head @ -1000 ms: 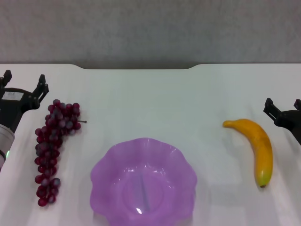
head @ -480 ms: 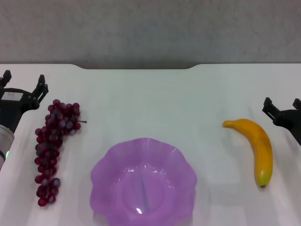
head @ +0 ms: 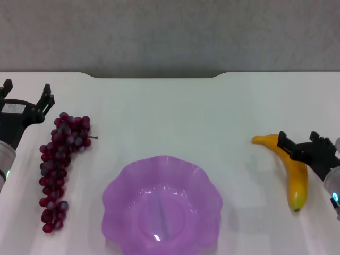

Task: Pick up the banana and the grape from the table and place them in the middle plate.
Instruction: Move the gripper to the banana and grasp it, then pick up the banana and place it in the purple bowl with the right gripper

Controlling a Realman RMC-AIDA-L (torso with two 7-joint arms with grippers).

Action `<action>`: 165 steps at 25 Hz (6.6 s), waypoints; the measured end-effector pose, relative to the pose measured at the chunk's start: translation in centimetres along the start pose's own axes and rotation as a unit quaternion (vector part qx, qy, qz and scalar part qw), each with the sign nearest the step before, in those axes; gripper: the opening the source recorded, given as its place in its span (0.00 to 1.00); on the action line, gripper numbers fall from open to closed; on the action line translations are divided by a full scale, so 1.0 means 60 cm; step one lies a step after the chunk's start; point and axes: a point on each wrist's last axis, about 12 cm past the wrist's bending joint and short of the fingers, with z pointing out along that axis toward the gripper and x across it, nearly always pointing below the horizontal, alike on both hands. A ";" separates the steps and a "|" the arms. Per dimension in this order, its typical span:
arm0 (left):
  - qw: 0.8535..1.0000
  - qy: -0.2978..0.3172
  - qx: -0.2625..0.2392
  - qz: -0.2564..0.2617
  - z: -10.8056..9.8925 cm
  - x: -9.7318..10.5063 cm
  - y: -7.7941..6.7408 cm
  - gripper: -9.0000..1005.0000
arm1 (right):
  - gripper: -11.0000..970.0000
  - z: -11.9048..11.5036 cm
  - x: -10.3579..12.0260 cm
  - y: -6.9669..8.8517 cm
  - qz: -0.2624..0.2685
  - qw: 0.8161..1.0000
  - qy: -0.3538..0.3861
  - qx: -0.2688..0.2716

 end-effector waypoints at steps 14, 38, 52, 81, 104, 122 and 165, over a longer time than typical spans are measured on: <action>1.000 -0.003 -0.002 0.021 -0.001 -0.001 -0.003 0.88 | 0.88 -0.019 0.036 0.010 -0.007 0.999 0.042 -0.018; 1.000 -0.017 -0.005 0.017 -0.005 -0.005 -0.003 0.88 | 0.86 -0.019 0.042 -0.002 -0.012 0.998 0.064 -0.006; 1.000 -0.023 -0.001 0.012 -0.005 -0.009 -0.009 0.88 | 0.70 -0.002 0.030 0.003 -0.029 0.996 0.081 -0.010; 1.000 -0.025 -0.003 0.013 -0.008 -0.008 -0.006 0.87 | 0.54 0.002 0.026 0.006 -0.028 0.996 0.079 -0.012; 1.000 -0.011 -0.010 0.016 -0.021 0.004 0.004 0.87 | 0.53 -0.002 -0.054 0.042 -0.020 0.986 -0.111 -0.119; 1.000 -0.025 0.003 0.013 -0.007 -0.009 -0.009 0.86 | 0.53 -0.013 -0.039 0.156 -0.127 0.938 -0.076 -0.312; 0.999 -0.036 0.013 0.016 -0.003 -0.017 -0.018 0.85 | 0.54 -0.010 -0.040 0.149 -0.114 0.894 0.059 -0.430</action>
